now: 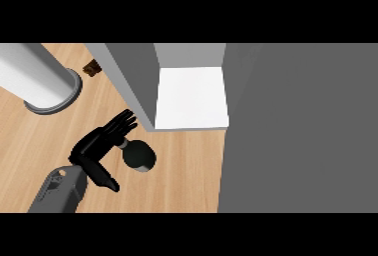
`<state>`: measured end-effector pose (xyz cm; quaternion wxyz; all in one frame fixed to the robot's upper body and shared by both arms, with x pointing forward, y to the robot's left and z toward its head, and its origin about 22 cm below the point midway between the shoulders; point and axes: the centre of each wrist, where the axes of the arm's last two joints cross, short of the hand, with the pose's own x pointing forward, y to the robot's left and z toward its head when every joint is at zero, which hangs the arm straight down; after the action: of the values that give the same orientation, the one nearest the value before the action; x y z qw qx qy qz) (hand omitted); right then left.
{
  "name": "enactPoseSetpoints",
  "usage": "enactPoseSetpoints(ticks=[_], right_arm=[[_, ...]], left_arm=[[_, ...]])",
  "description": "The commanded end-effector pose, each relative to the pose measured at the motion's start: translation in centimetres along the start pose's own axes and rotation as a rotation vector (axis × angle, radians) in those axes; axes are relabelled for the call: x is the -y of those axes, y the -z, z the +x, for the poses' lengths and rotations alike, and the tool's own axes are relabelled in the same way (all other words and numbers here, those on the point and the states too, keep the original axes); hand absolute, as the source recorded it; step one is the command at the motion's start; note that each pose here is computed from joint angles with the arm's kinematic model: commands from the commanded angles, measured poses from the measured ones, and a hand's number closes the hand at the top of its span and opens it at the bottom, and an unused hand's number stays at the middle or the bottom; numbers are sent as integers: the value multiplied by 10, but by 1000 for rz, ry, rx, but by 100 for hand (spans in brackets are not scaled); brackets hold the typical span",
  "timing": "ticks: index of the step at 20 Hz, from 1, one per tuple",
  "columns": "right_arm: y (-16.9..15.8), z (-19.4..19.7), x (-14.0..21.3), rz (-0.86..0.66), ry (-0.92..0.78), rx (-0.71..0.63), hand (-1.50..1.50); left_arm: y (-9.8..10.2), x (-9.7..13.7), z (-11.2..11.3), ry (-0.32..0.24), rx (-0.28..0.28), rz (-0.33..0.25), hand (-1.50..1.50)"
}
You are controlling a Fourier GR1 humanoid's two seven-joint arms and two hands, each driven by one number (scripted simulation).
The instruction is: Pick up the wine, place it into the cabinet and close the cabinet
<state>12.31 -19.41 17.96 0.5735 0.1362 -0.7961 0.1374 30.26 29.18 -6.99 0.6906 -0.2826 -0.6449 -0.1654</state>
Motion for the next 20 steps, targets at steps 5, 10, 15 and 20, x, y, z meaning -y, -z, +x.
enactPoseSetpoints(ticks=[5,10,15,20], right_arm=[[-32,45,1,10,20,74,-150],[-33,42,0,30,19,74,-150],[-29,41,-2,31,15,96,-150],[-36,48,-2,30,33,79,-150]], left_arm=[[-2,-4,-23,-116,51,-23,-150],[-7,6,-43,-171,45,16,-150],[9,12,-46,-295,64,23,-150],[2,10,-51,-331,54,13,-150]])
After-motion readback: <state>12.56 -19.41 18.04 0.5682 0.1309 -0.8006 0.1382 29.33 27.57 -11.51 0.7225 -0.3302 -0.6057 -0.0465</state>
